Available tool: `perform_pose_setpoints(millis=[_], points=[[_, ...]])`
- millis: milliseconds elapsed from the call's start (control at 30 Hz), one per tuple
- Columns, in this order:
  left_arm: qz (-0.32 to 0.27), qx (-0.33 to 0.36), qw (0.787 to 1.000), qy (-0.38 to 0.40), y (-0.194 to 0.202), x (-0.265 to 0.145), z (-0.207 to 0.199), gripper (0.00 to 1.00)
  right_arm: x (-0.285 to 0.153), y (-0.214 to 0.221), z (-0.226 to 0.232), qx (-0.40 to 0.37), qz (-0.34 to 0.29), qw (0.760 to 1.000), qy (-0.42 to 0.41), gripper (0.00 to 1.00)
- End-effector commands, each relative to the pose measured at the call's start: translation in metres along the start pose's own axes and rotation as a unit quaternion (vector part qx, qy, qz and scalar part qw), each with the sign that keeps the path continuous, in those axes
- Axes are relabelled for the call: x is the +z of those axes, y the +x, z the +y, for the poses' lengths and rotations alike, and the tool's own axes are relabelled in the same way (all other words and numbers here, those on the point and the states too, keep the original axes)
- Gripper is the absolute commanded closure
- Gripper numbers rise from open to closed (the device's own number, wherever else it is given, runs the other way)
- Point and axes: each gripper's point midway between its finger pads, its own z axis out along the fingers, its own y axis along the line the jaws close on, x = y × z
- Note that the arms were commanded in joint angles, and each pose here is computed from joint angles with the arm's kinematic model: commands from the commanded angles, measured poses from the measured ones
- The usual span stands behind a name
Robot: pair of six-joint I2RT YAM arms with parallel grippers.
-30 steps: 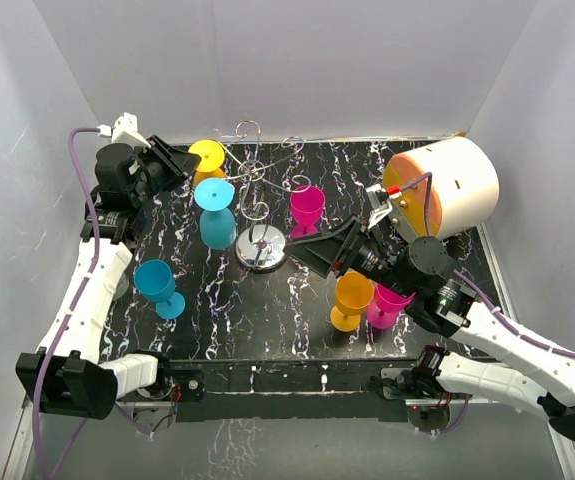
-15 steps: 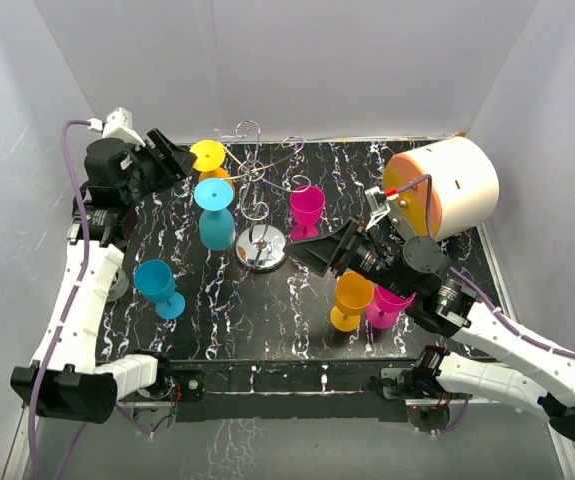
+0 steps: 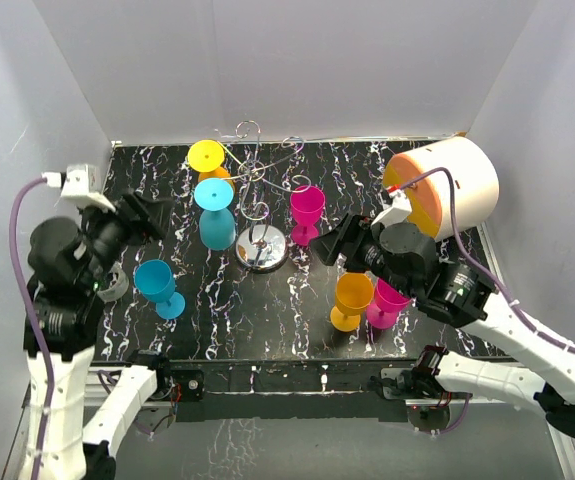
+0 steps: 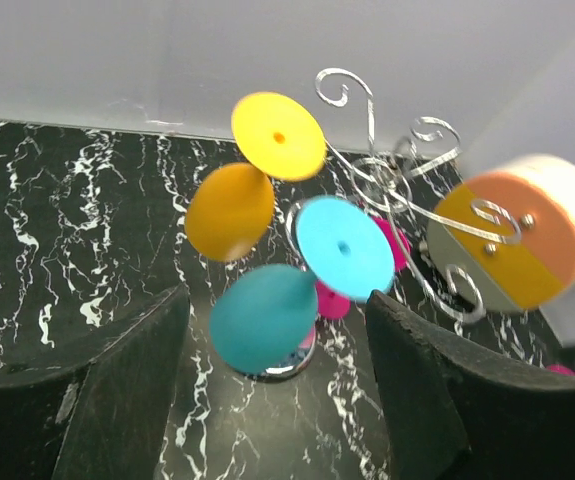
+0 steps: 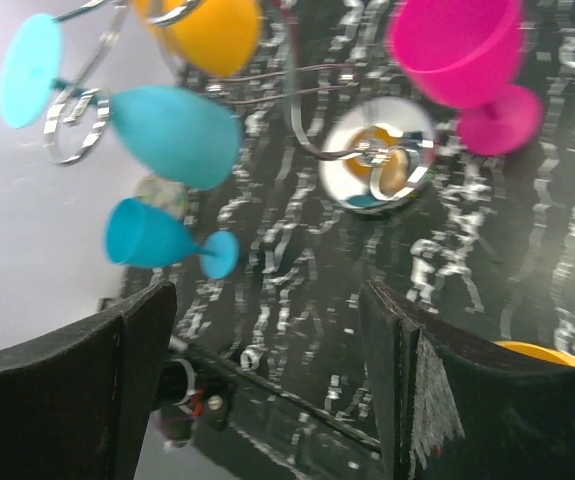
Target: Place the wine glass upside down on the wine glass rack
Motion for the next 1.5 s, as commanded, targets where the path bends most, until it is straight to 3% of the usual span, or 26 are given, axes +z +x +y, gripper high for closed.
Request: perform_pose_setpoints(millis=[0,133,333,467,567,800,1100,1467], points=[[-0.007,0.063,0.995,0.082,0.020,-0.026,-0.019,0.30,-0.014,0.001,-0.055,-0.061,0.028,0.985,0.157,0.30],[-0.007,0.078,0.990,0.122,0.037,-0.041,-0.028,0.29,-0.021,0.028,-0.086,-0.071,0.088,0.966,0.232,0.34],[0.002,0.073,0.985,0.154,0.048,-0.042,-0.036,0.29,-0.015,0.066,-0.089,-0.069,0.161,0.962,0.211,0.40],[-0.007,0.072,0.983,0.168,0.044,-0.046,-0.042,0.29,-0.011,0.078,-0.096,-0.075,0.183,0.954,0.225,0.43],[-0.012,0.069,0.980,0.185,0.041,-0.051,-0.050,0.29,-0.007,0.084,-0.101,-0.080,0.191,0.950,0.235,0.52],[-0.006,0.087,0.953,0.291,0.040,-0.072,-0.085,0.28,0.001,0.095,-0.111,-0.103,0.212,0.939,0.250,0.67],[-0.006,0.084,0.942,0.325,0.039,-0.077,-0.096,0.28,0.005,0.096,-0.112,-0.106,0.209,0.940,0.249,1.00],[0.022,0.019,0.929,0.369,0.018,-0.077,-0.119,0.27,-0.010,0.038,-0.088,-0.057,0.078,0.972,0.214,1.00]])
